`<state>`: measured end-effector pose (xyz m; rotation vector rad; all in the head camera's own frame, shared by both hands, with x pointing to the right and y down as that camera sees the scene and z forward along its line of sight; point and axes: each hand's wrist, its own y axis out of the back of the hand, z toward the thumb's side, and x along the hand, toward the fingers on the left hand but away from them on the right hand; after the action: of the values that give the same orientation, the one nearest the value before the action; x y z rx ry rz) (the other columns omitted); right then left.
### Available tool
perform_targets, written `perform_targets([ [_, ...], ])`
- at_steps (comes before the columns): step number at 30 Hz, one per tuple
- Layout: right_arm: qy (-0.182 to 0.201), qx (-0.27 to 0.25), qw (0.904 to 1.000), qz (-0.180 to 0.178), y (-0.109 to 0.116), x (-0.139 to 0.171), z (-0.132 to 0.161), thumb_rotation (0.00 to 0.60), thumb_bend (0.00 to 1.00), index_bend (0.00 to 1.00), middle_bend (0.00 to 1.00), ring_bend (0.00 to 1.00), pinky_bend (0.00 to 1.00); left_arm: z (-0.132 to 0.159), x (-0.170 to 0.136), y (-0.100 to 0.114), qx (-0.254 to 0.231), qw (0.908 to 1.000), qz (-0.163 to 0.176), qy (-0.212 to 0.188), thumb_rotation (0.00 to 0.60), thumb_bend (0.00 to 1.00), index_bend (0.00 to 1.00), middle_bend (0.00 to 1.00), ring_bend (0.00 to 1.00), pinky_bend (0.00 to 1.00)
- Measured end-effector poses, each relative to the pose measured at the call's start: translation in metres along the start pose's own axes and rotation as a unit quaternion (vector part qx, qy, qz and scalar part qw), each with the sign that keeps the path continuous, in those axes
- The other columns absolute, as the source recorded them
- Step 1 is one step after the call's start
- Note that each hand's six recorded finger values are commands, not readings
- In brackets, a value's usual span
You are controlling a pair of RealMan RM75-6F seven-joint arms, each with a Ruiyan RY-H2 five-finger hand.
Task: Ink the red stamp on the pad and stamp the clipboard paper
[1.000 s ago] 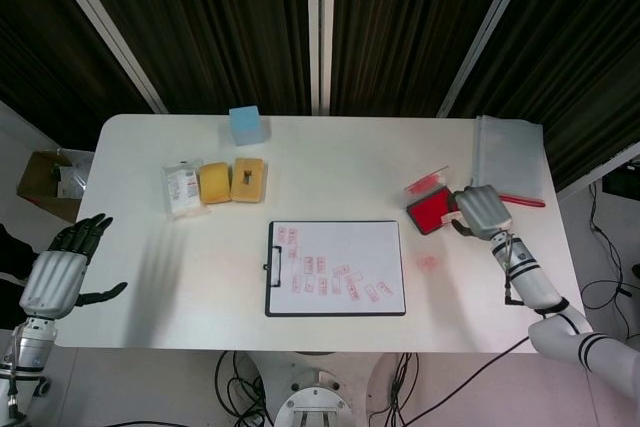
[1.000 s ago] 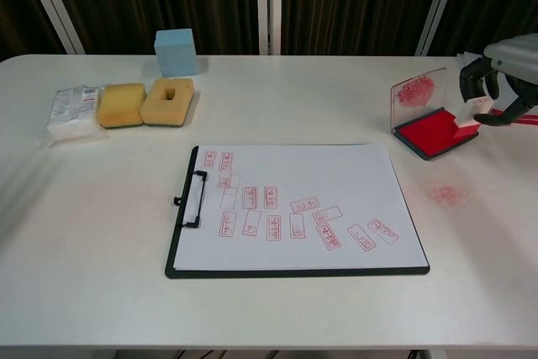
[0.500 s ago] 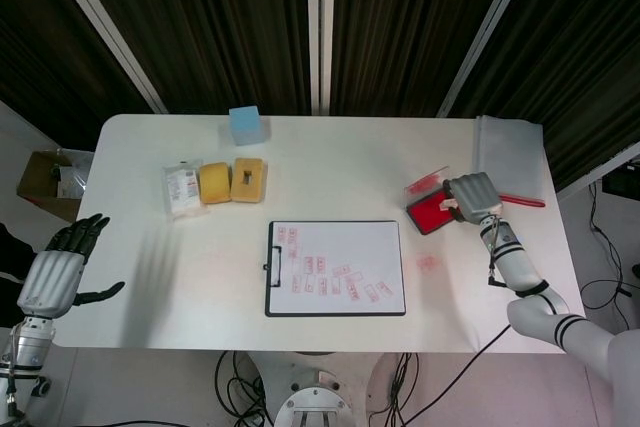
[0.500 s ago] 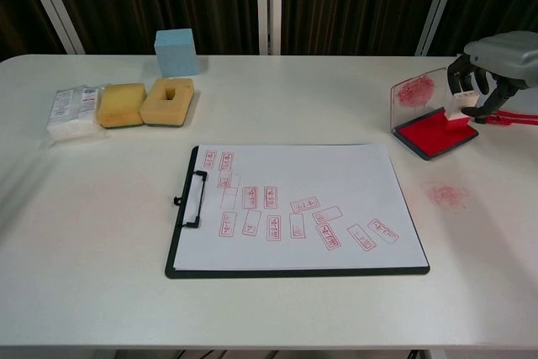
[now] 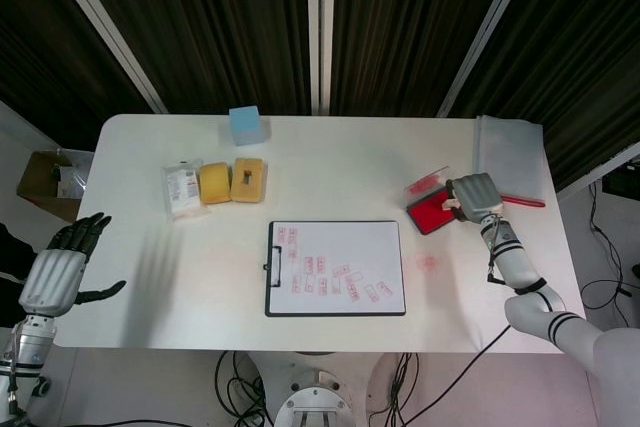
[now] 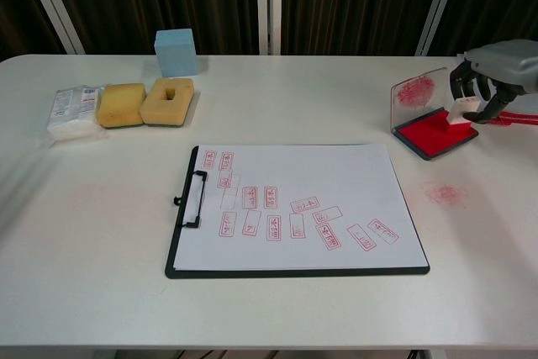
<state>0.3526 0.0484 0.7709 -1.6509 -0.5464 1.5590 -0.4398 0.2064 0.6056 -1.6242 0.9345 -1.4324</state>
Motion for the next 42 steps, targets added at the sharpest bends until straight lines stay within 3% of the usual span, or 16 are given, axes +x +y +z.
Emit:
perform_targets([
  [26,-0.011,0.001,0.9999,0.009,-0.020,-0.005,-0.008,0.600,0.39,0.75,0.66,0.55,0.64,0.001,0.003,-0.001,0.003,1.0000,-0.004,0.002,0.440,0.12,0.07,0.07,0.10,0.18],
  [35,-0.006,-0.016,0.9998,-0.005,-0.010,-0.006,-0.007,0.600,0.39,0.76,0.66,0.55,0.64,0.000,0.001,-0.001,0.002,1.0000,-0.003,0.003,0.442,0.12,0.07,0.07,0.10,0.18],
  [42,0.017,-0.051,0.9983,-0.021,0.010,0.002,0.001,0.600,0.39,0.76,0.65,0.55,0.64,-0.002,-0.001,0.000,-0.002,1.0000,-0.001,0.005,0.440,0.12,0.07,0.07,0.10,0.18],
])
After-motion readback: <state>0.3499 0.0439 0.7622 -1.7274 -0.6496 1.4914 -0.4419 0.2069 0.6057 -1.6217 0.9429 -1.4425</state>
